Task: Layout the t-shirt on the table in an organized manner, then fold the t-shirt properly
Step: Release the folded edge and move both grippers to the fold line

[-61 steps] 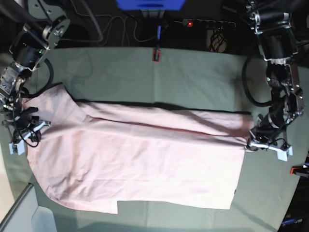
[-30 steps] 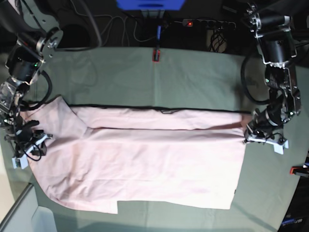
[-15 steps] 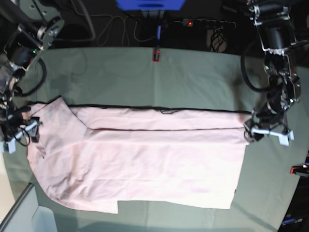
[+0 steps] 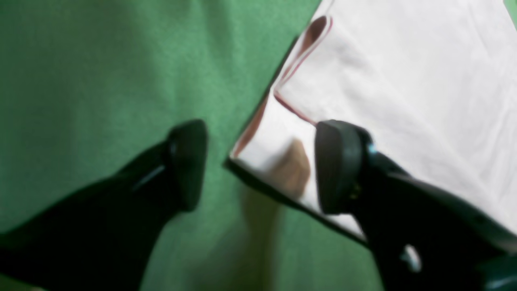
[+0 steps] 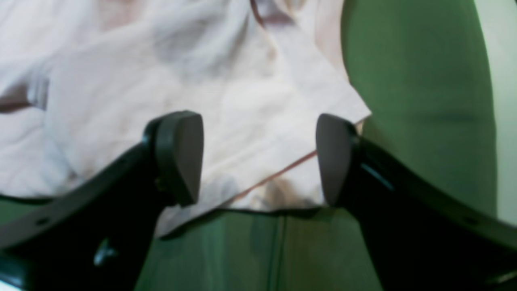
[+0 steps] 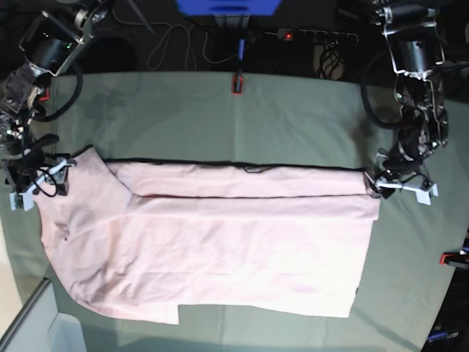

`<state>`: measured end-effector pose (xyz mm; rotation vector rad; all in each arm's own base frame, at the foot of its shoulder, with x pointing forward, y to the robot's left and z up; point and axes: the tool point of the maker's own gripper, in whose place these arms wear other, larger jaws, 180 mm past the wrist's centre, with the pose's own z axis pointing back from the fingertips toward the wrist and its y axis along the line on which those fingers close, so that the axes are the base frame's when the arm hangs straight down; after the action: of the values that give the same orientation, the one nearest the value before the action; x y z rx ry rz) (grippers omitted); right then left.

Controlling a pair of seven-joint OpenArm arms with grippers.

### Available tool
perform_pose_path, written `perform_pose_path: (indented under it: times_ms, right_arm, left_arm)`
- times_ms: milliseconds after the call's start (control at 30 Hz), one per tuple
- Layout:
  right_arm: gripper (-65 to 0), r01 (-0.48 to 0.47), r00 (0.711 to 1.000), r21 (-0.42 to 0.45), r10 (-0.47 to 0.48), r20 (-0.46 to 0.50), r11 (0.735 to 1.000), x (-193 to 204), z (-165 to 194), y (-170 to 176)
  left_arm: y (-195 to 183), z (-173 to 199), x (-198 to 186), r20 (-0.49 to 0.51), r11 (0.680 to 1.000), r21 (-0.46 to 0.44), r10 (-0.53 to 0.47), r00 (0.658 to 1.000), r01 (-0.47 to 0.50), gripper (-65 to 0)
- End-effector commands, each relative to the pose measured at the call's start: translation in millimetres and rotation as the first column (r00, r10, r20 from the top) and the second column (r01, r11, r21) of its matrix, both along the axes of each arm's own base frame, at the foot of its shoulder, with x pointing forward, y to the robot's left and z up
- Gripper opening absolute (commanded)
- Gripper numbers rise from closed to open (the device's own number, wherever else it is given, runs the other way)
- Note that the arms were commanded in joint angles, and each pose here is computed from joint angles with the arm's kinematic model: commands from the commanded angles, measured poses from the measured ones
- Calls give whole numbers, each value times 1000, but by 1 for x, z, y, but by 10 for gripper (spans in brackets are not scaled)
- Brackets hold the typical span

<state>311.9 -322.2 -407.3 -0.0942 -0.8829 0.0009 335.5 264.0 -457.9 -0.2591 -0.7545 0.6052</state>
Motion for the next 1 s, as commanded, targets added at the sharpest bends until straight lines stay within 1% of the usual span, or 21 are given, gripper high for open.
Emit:
perform_pose_path:
  times_ms: [0,67,133,200,267,300,333,400,533,767,867,967]
  right_arm:
    - [-221,-1,998,-20,2,56,1000,8,17,-8]
    - [-221,8,998,-36,-6,56,999,6,20,-17]
    - [-219,58,996,-38,-55,63,998,-1,24,-35]
    - [-218,93,993,-35,-90,72,995,-5,26,-45]
    - [-218,107,992,-37,-103,77,994,-7,28,-50]
    - [-218,108,992,-51,-103,78,993,-8,31,-56]
    - [-218,107,992,-52,-103,71,993,-9,29,-57]
    - [-219,113,993,-28,-112,43,993,-13,18,-58]
    - [-219,126,992,13,-126,-26,992,-25,-9,-63]
    - [-220,132,991,82,-133,3,988,-26,-28,-54]
    - [-221,138,990,106,-137,-8,985,-29,-37,-51]
    - [-222,143,990,116,-142,-15,983,-26,-39,-54]
  left_arm:
    - [0,9,10,24,1000,-1,-7,1000,7,-321]
    - [-2,10,12,29,1000,-4,-7,1000,7,-388]
    - [-2,10,12,29,1000,-4,-7,1000,7,-458]
    - [-2,10,12,28,1000,-5,-7,1000,7,-515]
    - [-2,10,12,28,1000,-5,-7,1000,7,-582]
    - [-2,10,12,28,1000,-5,-7,1000,7,-628]
    - [-2,10,12,28,1000,-5,-7,1000,7,-650]
    - [-1,10,11,26,1000,-4,-7,1000,7,-642]
    - [0,10,11,26,1000,-1,-7,1000,7,-648]
    - [2,11,11,28,1000,0,-2,1000,2,-648]
    - [2,11,11,28,1000,0,-2,1000,2,-648]
    - [3,11,11,28,1000,2,-1,1000,1,-648]
